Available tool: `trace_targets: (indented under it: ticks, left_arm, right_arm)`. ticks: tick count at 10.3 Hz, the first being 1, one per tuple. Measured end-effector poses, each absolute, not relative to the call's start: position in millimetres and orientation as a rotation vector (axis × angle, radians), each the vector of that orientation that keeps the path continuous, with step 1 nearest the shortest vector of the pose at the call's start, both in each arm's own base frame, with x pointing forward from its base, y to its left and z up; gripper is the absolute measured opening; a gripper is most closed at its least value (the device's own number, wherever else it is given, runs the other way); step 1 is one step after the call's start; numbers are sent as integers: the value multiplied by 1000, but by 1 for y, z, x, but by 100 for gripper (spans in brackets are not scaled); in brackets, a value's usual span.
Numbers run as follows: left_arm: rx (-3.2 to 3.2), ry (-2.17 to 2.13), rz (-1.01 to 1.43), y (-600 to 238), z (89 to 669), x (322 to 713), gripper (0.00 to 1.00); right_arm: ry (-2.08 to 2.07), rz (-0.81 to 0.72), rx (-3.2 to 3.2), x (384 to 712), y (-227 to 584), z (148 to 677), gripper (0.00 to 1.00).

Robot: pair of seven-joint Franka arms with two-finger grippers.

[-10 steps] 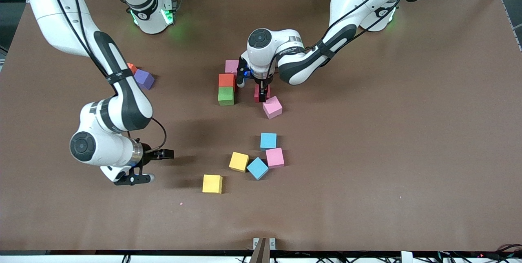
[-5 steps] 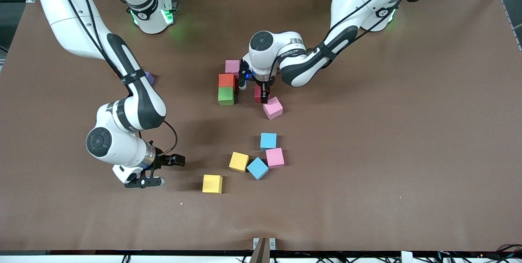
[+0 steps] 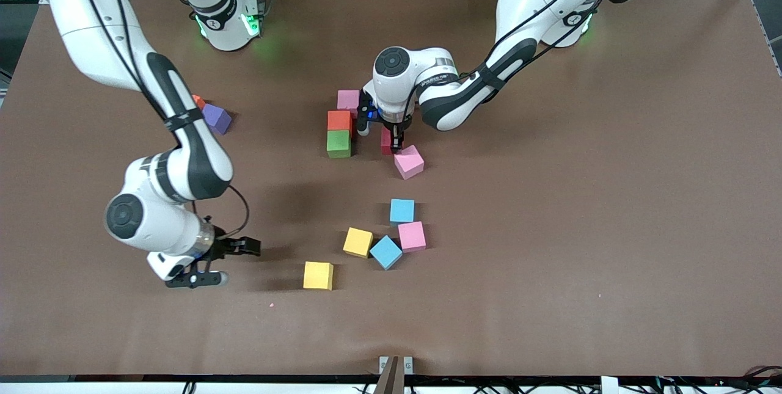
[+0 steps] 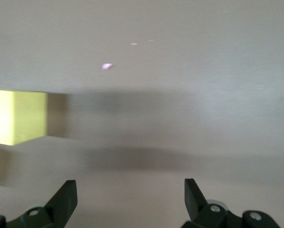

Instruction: Arrange 11 blocks into digit 3

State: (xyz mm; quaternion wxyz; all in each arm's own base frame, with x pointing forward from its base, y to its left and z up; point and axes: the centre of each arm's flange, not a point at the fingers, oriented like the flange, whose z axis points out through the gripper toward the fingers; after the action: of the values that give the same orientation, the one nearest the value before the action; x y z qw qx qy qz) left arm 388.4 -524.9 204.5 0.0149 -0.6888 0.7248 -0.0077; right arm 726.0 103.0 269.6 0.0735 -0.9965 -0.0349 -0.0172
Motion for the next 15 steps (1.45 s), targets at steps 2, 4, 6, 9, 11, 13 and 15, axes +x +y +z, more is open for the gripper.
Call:
trace_targets:
  ticks: [2,4,6,9,11,13,15]
  left_arm:
    - [-2172,2232,-42,-528,209,391,59]
    - [-2215,2206,-53,-532,212,391,59]
    - [-2228,2205,-70,-539,217,390,59]
    - [-2248,2206,-84,-548,216,395,59]
    - [-2265,2206,-82,-551,210,398,59]
    - [-2279,2209,-87,-558,207,400,59]
    - [-2288,2215,-92,-566,207,397,59]
  right_arm:
    - [-175,-14,-2992,727,60,265,100]
    - [-195,-7,-2989,726,61,264,100]
    - [-206,6,-2986,723,67,261,100]
    - [-207,11,-2986,722,67,259,100]
    - [-207,12,-2986,722,67,259,100]
    - [-208,13,-2986,722,67,259,100]
    - [-208,19,-2986,721,67,257,100]
